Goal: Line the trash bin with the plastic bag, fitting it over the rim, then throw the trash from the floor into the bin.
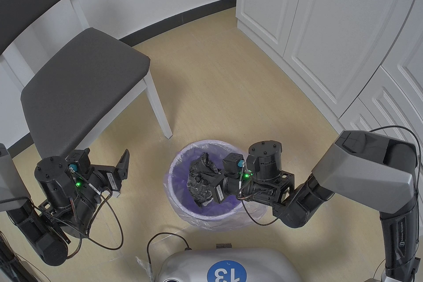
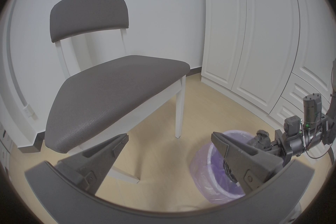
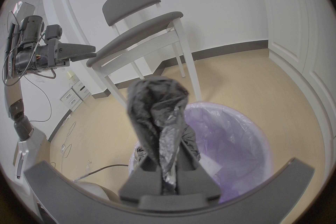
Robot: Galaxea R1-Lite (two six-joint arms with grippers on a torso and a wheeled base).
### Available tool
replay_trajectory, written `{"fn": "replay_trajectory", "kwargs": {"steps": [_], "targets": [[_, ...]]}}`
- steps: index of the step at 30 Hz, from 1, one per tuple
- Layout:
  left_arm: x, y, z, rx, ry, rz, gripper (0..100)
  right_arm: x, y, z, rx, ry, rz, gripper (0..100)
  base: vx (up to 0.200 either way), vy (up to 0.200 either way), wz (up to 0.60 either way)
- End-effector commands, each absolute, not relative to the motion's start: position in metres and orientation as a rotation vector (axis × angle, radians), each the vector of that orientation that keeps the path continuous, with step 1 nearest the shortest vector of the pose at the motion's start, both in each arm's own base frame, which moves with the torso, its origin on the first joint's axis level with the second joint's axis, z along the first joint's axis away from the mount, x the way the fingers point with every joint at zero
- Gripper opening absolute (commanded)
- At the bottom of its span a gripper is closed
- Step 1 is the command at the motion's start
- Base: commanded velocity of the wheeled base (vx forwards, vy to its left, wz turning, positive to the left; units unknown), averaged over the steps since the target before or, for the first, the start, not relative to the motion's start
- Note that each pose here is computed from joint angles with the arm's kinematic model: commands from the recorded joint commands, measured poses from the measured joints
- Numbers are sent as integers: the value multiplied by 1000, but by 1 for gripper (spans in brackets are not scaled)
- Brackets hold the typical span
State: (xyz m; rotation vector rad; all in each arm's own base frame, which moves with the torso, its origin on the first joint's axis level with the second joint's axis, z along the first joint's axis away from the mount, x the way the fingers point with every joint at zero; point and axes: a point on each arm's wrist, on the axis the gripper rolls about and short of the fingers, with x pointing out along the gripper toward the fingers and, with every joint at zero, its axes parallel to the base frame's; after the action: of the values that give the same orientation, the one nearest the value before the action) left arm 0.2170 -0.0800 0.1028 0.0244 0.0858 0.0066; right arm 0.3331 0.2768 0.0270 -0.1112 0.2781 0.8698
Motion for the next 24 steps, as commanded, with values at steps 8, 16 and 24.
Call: {"fn": "replay_trajectory", "kwargs": {"steps": [8,16,24], "targets": [[219,-76,103,20,75,26,100,342,270,21,-101,286,851,100,0,0,0],[219,-79,91,41,129,15,100,347,249,49,-76,225,805,100,0,0,0],[220,-84,82,52,165,-2,100,339,151,55,-368,354,780,100,0,0,0]]}}
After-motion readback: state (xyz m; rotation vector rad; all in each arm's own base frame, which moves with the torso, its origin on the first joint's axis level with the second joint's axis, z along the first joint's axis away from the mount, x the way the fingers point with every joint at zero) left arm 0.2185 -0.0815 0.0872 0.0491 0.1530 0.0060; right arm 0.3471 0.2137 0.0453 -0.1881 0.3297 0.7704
